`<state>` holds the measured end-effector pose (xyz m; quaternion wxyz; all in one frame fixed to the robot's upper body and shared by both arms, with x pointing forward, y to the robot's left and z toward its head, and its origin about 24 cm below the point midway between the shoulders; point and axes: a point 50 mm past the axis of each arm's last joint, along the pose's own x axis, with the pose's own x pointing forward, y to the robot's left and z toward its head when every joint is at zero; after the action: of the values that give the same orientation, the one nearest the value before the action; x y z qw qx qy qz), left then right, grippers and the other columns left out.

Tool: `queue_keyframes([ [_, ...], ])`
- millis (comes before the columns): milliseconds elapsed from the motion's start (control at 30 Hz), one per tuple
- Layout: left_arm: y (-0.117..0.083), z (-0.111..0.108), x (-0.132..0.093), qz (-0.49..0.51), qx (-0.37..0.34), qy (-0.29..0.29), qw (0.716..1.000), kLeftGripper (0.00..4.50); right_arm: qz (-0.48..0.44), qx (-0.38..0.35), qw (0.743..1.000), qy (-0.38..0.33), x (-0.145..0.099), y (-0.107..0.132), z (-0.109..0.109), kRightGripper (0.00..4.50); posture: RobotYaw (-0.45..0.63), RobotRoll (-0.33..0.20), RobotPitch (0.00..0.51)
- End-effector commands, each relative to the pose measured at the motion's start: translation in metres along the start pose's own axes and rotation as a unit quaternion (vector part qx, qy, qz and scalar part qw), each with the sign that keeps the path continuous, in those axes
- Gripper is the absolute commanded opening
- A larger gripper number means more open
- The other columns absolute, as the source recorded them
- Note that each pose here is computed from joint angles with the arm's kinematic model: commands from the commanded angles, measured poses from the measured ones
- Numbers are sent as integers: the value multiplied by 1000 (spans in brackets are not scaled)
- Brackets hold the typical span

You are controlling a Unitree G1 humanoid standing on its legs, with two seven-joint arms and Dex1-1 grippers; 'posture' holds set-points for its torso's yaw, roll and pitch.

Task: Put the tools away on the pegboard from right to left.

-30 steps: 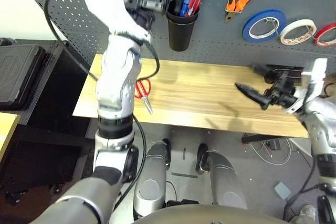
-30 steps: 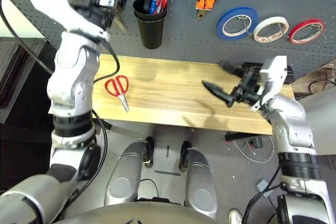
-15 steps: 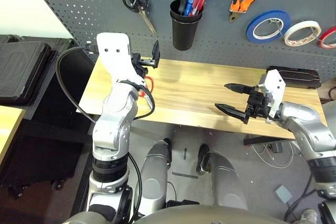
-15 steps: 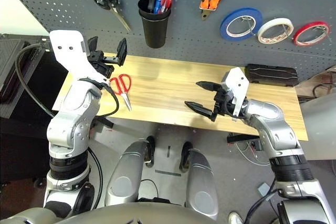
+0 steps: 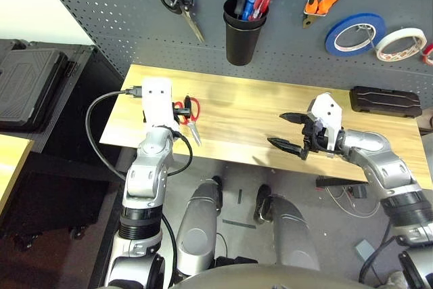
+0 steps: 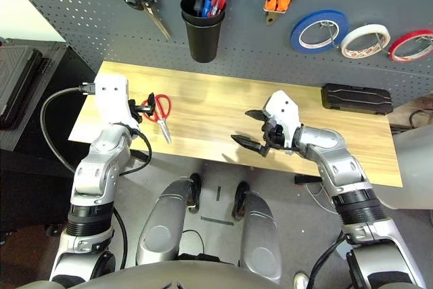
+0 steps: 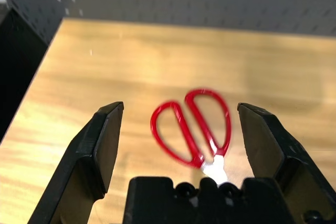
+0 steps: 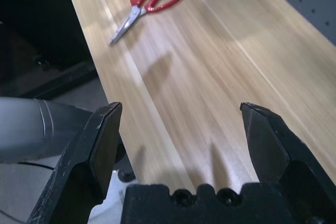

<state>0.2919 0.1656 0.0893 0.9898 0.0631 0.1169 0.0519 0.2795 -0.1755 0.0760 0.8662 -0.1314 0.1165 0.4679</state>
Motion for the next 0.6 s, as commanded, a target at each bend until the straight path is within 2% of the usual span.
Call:
queue_keyframes([
  [33, 5, -18, 8, 25, 13, 41, 999, 4447, 14, 5, 1000, 19, 11, 10, -7, 4500, 230, 0, 349],
  [367, 13, -34, 33, 65, 15, 86, 994, 4447, 28, 7, 999, 16, 40, 24, 2, 4500, 213, 0, 355],
  [600, 20, -49, 52, 94, 10, 121, 988, 4447, 35, -2, 999, 6, 44, 28, 14, 4500, 190, 0, 352],
])
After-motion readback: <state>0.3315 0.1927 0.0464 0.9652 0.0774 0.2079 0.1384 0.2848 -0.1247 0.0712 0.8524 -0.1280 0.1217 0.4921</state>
